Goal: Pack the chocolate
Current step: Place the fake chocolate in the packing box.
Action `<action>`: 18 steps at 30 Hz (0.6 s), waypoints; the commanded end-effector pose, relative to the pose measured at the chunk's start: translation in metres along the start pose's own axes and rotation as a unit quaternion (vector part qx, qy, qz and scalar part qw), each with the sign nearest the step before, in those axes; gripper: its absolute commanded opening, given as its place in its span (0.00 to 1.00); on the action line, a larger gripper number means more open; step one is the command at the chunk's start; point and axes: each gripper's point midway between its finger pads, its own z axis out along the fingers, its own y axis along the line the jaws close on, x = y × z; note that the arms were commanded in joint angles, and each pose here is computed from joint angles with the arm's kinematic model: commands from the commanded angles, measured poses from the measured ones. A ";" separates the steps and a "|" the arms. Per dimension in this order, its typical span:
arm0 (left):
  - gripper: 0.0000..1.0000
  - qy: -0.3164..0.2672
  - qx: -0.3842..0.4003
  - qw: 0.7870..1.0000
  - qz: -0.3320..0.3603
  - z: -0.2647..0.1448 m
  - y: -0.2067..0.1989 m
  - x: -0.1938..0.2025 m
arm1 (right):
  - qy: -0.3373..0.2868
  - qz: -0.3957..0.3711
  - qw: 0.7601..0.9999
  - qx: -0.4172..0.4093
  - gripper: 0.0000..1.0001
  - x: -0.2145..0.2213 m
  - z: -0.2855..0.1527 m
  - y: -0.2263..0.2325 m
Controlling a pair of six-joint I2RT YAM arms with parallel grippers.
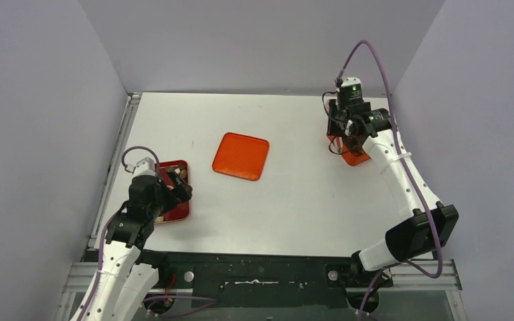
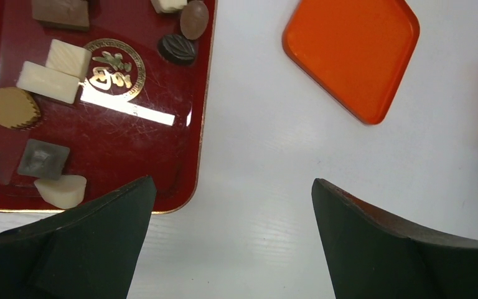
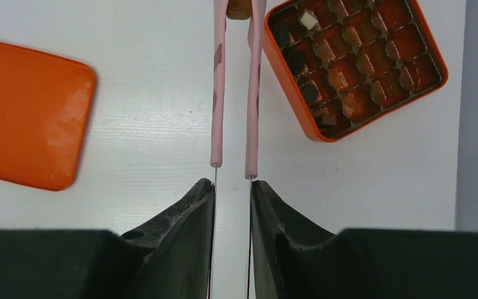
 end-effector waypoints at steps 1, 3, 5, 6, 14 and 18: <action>0.97 -0.066 -0.009 0.997 0.032 -0.005 -0.008 -0.041 | -0.015 0.072 0.996 0.051 0.25 -0.024 0.003 -0.032; 0.97 -0.045 0.006 0.997 0.064 -0.007 -0.018 -0.043 | -0.007 0.098 0.993 0.059 0.25 -0.026 0.009 -0.047; 0.97 -0.023 0.008 0.998 0.065 -0.007 -0.022 -0.040 | 0.013 0.121 0.990 0.064 0.26 -0.024 0.017 -0.058; 0.97 -0.019 0.007 0.998 0.058 -0.008 -0.024 -0.041 | 0.029 0.130 0.989 0.068 0.26 -0.020 0.022 -0.063; 0.97 -0.021 0.014 0.997 0.071 -0.012 -0.033 -0.054 | 0.092 0.210 0.971 0.062 0.27 0.009 0.063 -0.101; 0.97 -0.001 0.009 0.996 0.083 -0.010 -0.031 -0.049 | 0.132 0.227 0.964 0.046 0.28 0.026 0.076 -0.102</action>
